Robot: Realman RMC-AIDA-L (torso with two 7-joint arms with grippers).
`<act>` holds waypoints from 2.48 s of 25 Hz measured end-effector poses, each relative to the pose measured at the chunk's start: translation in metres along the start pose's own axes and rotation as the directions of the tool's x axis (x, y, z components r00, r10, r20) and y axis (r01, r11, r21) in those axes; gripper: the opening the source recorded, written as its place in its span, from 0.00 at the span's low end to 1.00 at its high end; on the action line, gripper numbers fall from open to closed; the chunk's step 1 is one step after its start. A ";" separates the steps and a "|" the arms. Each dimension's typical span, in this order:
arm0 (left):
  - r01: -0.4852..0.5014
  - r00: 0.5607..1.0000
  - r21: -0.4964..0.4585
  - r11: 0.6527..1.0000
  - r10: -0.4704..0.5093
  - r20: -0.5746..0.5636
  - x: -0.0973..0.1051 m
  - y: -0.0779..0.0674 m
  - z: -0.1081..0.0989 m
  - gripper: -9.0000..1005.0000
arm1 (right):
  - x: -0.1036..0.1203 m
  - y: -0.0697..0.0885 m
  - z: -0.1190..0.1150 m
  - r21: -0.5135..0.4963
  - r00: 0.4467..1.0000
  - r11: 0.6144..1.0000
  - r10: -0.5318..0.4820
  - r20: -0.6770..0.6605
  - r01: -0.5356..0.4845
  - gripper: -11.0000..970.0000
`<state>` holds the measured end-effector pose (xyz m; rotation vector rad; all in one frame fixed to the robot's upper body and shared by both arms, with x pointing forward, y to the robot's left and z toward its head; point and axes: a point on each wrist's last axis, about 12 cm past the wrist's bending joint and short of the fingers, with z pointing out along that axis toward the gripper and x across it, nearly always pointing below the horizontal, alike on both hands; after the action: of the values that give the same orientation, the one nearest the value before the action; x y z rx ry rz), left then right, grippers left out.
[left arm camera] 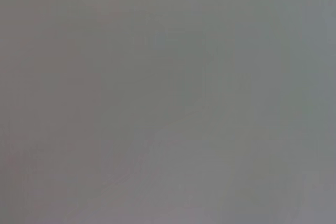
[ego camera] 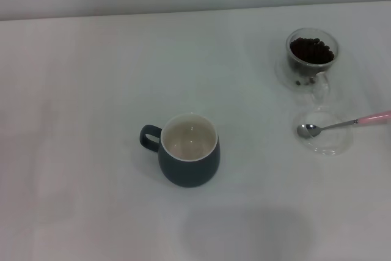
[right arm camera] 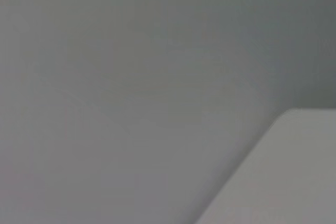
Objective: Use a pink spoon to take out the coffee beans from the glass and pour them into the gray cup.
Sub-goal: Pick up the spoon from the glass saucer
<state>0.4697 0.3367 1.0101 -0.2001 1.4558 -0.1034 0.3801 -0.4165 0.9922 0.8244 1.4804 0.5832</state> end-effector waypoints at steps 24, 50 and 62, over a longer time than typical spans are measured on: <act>0.020 0.993 0.085 0.996 -0.010 -0.116 0.015 -0.028 0.017 0.81 | 0.042 0.021 0.017 -0.116 0.956 0.993 -0.030 -0.290 -0.004 0.86; 0.031 0.990 0.086 0.996 -0.019 -0.137 0.018 -0.030 0.018 0.81 | 0.052 0.029 0.032 -0.122 0.933 0.992 -0.024 -0.359 -0.021 0.49; 0.031 0.992 0.083 0.996 -0.021 -0.125 0.016 -0.030 0.021 0.80 | 0.051 0.030 0.033 -0.131 0.930 0.991 -0.012 -0.367 -0.039 0.22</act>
<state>0.4939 0.3060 1.0030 -0.1457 1.5693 -0.2015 0.4191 -0.3625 0.9811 0.6401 1.7518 0.8754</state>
